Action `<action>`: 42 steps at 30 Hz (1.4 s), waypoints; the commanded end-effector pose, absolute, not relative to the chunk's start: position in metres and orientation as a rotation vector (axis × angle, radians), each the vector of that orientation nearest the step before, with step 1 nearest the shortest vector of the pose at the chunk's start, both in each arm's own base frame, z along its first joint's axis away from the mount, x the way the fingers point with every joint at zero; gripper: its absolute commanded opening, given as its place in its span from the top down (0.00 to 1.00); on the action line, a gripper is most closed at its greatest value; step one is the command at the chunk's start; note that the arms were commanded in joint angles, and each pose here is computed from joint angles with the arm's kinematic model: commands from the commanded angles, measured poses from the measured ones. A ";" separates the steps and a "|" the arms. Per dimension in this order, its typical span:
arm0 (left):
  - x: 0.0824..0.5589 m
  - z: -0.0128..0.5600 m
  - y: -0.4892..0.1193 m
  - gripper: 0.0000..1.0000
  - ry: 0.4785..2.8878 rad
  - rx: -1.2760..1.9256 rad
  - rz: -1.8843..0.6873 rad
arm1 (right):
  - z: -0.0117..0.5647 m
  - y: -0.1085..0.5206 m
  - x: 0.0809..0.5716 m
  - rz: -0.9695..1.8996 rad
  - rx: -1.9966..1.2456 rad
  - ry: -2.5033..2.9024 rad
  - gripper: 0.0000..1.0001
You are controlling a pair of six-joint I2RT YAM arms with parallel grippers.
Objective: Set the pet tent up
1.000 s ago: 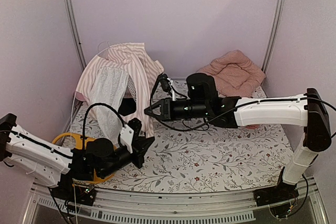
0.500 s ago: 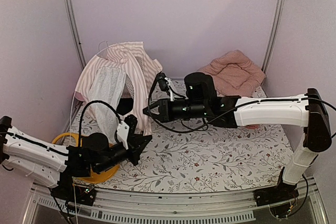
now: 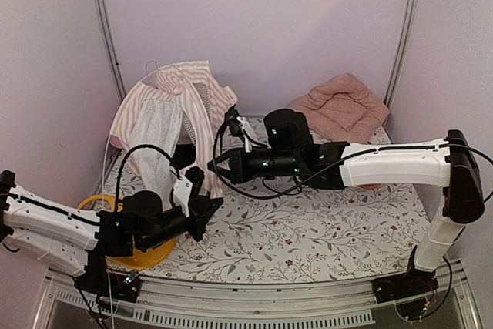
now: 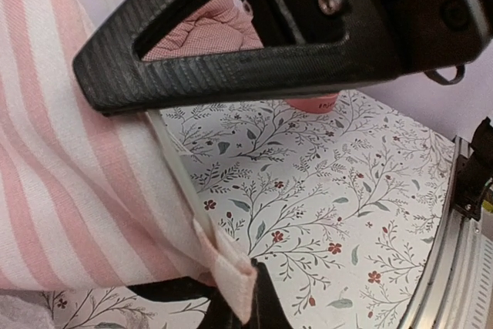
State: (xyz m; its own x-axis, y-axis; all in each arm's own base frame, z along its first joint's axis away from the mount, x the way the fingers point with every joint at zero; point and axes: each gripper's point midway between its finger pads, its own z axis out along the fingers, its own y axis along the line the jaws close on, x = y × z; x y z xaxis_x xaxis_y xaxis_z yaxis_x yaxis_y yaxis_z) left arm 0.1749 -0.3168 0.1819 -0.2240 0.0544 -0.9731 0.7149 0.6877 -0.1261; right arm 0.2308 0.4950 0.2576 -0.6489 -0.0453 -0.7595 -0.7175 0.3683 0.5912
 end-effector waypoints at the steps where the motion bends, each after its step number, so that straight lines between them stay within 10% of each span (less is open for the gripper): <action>1: 0.158 0.183 -0.330 1.00 1.729 0.726 -0.799 | 0.289 0.489 0.269 1.197 -0.529 1.851 1.00; 14: 0.167 0.198 -0.327 0.80 1.730 0.667 -0.810 | 0.282 0.502 0.257 1.211 -0.575 1.880 1.00; 42: 0.198 0.221 -0.290 0.77 1.778 0.451 -0.580 | 0.283 0.512 0.260 1.211 -0.585 1.896 1.00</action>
State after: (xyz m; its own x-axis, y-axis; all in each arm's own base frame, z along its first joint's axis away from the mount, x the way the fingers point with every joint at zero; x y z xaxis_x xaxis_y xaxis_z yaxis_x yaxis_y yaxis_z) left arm 0.1915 -0.2897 0.2069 -0.2873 0.0253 -0.9575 0.6102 0.7754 -0.1626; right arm 0.2495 0.5082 0.2693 -0.5888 -0.0182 -0.8081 -0.7348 0.4285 0.5257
